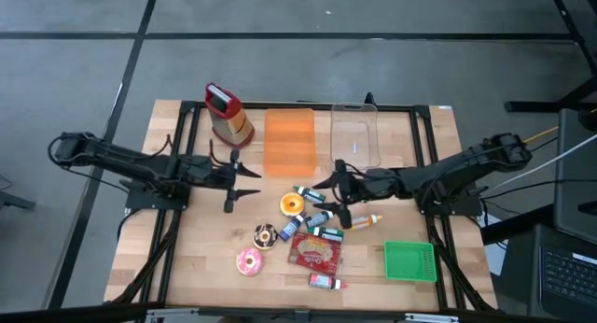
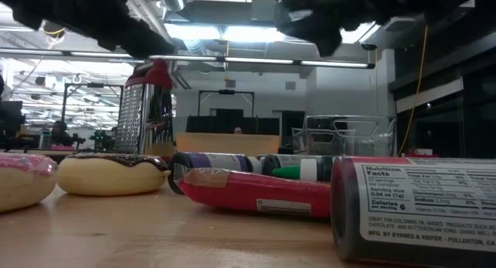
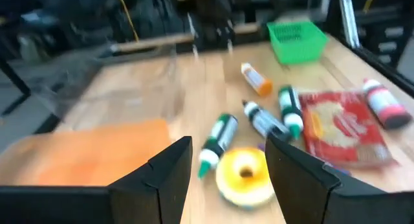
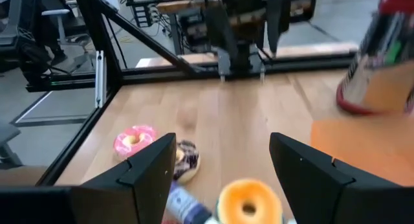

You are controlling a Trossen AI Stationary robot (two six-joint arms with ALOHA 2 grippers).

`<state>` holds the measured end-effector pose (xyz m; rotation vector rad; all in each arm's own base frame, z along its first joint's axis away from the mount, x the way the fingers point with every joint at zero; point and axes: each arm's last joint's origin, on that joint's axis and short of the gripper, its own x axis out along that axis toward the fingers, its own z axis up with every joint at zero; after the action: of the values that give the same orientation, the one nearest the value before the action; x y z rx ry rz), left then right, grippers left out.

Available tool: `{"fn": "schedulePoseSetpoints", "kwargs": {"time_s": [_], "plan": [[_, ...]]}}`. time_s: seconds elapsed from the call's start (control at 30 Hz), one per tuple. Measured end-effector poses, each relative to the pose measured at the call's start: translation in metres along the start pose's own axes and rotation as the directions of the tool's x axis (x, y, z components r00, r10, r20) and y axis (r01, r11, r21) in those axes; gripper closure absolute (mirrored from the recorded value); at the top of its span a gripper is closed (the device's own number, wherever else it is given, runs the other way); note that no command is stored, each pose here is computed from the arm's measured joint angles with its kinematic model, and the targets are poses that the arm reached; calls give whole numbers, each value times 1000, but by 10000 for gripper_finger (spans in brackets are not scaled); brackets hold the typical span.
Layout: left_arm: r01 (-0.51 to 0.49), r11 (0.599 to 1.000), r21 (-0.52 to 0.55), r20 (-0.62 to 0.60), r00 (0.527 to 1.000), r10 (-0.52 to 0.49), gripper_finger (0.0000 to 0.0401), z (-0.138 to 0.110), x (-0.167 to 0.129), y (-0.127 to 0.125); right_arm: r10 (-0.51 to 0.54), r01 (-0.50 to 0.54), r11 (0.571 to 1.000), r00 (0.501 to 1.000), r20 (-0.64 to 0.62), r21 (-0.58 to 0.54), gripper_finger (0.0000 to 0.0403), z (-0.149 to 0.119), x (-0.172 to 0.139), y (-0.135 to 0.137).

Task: Pick & Place Food Item
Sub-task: Put the black doughnut into the green bin

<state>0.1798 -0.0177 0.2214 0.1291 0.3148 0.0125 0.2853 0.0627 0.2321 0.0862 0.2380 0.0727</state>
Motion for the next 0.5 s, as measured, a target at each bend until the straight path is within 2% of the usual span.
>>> {"fn": "schedulePoseSetpoints", "kwargs": {"time_s": [0.2,0.3,0.5], "plan": [[62,998,-16,-190,980,-64,209,5,5,-14,6,-3,998,999,48,-63,151,18,4,3],[95,996,0,-231,969,-92,209,2,14,-24,7,0,996,997,72,-94,151,25,4,4],[172,985,-34,-319,932,-173,209,-14,39,-43,-50,60,991,995,83,-123,151,28,4,2]]}}
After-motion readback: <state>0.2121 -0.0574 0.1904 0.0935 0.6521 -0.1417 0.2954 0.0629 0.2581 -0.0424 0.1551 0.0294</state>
